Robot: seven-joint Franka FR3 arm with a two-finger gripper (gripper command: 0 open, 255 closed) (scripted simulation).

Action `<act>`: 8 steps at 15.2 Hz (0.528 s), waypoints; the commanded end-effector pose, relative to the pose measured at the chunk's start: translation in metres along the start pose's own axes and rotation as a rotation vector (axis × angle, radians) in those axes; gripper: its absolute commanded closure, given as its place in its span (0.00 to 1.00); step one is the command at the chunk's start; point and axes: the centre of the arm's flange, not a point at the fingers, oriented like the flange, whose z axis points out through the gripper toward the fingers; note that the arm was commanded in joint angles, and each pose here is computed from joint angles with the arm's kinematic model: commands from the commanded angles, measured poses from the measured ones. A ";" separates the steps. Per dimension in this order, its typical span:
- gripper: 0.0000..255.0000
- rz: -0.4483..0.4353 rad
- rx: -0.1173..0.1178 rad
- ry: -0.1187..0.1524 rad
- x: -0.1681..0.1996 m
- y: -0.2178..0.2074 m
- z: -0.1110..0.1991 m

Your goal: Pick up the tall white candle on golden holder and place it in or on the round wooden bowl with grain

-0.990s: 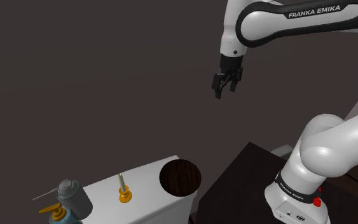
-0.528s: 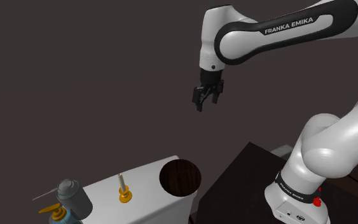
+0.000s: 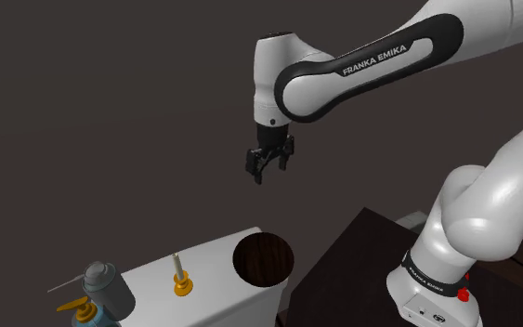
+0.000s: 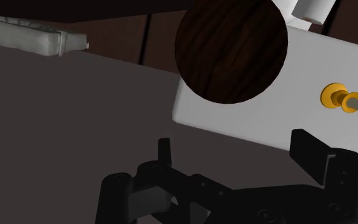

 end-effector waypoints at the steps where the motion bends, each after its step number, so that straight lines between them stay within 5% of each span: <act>1: 0.00 -0.008 0.004 0.000 0.003 -0.023 0.011; 8: 0.00 -0.038 0.016 0.000 0.023 -0.104 0.047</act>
